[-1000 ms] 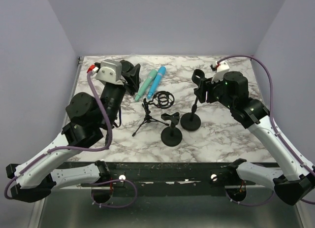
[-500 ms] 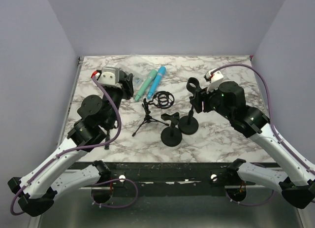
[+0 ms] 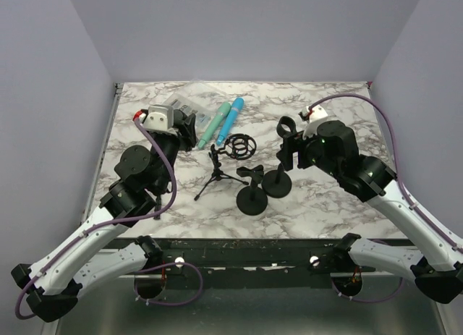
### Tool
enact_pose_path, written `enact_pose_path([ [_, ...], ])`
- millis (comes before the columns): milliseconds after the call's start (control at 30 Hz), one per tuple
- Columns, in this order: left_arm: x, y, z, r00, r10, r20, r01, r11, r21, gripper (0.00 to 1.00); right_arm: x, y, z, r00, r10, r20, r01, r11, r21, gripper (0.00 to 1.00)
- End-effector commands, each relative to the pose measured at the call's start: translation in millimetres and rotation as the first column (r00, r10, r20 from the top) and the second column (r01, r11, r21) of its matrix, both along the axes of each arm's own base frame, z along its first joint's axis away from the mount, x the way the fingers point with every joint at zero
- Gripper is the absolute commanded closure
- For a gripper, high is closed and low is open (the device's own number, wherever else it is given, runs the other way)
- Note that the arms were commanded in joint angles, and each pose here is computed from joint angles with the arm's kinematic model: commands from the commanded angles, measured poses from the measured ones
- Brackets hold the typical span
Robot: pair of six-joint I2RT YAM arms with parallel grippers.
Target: Remove the microphone from the stand
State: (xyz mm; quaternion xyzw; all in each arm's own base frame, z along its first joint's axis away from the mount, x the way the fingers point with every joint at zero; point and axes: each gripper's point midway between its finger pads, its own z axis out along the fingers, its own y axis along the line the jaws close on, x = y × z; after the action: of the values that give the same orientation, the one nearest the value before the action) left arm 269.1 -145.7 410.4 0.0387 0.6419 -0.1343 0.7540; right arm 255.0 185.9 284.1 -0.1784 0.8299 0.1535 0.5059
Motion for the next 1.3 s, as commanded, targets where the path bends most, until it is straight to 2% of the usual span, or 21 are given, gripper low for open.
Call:
enact_pose_path([
  [0, -2.9, 4.1, 14.2, 0.999, 0.001, 0.052, 0.001, 0.999, -0.038, 1.0, -9.9, -3.1, -0.6, 0.994, -0.05, -0.095, 0.052, 0.998, 0.018, 0.16],
  [167, -2.9, 3.0, 12.9, 0.998, -0.005, 0.059, 0.007, 0.999, -0.034, 1.0, -10.1, -1.6, 24.9, 0.995, -0.062, -0.077, 0.068, 0.995, 0.076, 0.1],
  [300, -4.7, 6.5, 15.3, 0.997, 0.003, 0.072, 0.0, 0.999, -0.044, 1.0, -7.8, -4.4, 44.3, 0.994, -0.09, -0.058, 0.095, 0.991, 0.099, 0.09],
  [633, -5.2, 8.3, 15.4, 0.997, 0.01, 0.078, -0.006, 0.999, -0.048, 1.0, 5.3, -40.1, 78.4, 0.955, -0.297, 0.03, 0.292, 0.95, 0.113, 0.1],
  [900, -5.3, 7.1, 15.2, 0.997, 0.004, 0.078, 0.0, 0.999, -0.047, 1.0, 15.1, -40.7, 78.2, 0.943, -0.329, 0.046, 0.323, 0.941, 0.099, 0.14],
  [1267, -5.4, 7.2, 15.3, 0.997, 0.004, 0.079, 0.0, 0.999, -0.046, 1.0, 25.0, -30.0, 71.3, 0.949, -0.313, 0.047, 0.308, 0.947, 0.089, 0.14],
])
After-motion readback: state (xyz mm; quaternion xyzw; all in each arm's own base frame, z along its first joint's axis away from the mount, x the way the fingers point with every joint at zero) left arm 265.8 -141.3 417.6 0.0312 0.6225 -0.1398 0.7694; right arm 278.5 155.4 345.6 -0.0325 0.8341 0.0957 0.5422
